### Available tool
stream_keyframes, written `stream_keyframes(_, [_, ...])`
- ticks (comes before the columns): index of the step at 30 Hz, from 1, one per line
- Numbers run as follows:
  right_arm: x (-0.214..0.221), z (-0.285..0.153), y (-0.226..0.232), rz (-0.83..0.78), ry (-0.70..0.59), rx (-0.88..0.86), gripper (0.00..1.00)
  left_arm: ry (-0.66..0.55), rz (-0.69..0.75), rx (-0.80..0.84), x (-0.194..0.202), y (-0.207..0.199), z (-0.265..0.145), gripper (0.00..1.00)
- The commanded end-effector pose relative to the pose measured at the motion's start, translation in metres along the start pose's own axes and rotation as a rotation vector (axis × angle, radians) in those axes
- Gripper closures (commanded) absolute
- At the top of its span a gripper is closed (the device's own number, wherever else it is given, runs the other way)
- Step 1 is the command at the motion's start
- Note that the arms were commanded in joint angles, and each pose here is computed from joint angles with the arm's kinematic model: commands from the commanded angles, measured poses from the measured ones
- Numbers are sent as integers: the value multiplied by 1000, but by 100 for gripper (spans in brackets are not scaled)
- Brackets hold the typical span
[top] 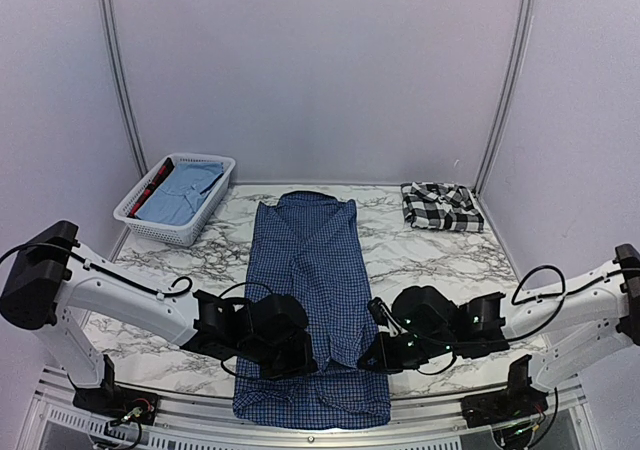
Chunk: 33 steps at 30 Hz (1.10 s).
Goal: Fold and stack the long sleeve shirts
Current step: Adjust the sleeve of the rectangle-folded shirt.
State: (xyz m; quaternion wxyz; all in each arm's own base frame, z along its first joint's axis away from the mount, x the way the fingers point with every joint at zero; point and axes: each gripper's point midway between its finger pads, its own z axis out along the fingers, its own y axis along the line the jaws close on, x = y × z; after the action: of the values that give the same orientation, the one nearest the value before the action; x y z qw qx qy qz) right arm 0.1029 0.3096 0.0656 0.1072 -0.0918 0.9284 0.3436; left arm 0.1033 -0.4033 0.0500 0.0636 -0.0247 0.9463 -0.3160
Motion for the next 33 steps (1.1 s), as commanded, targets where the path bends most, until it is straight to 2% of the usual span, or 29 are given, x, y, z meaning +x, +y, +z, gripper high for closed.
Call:
stream_keyframes(1, [-5, -4, 6, -33, -12, 22, 100, -9, 29, -15, 0, -1, -9, 100])
stream_keyframes(2, [-5, -4, 7, -35, -12, 21, 100, -8, 32, -15, 0, -2, -10, 98])
stream_keyframes(5, [-5, -5, 6, -40, -9, 24, 98, -8, 48, -10, 0, -5, -12, 81])
stream_keyframes(7, [-6, -7, 6, -47, -10, 32, 91, -40, 59, -12, -6, -6, -17, 70])
stream_keyframes(10, [-10, -14, 9, -63, -25, 43, 74, -66, 76, -24, -11, -6, -26, 65])
stream_keyframes(13, [-17, -23, 13, -78, -46, 59, 73, -87, 91, -34, -15, -3, -37, 65])
stream_keyframes(16, [-20, -29, 18, -93, -50, 64, 73, -104, 98, -74, -16, 13, -50, 70])
stream_keyframes(22, [-11, -30, 28, -122, -25, 31, 75, -103, 66, -164, -5, 80, -75, 82])
stream_keyframes(27, [-12, -20, 59, -186, -17, 8, 77, -100, 57, -193, 2, 122, -84, 84])
stream_keyframes(33, [-17, 6, 88, -266, 2, 11, 79, -24, 68, -231, 16, 138, -77, 88])
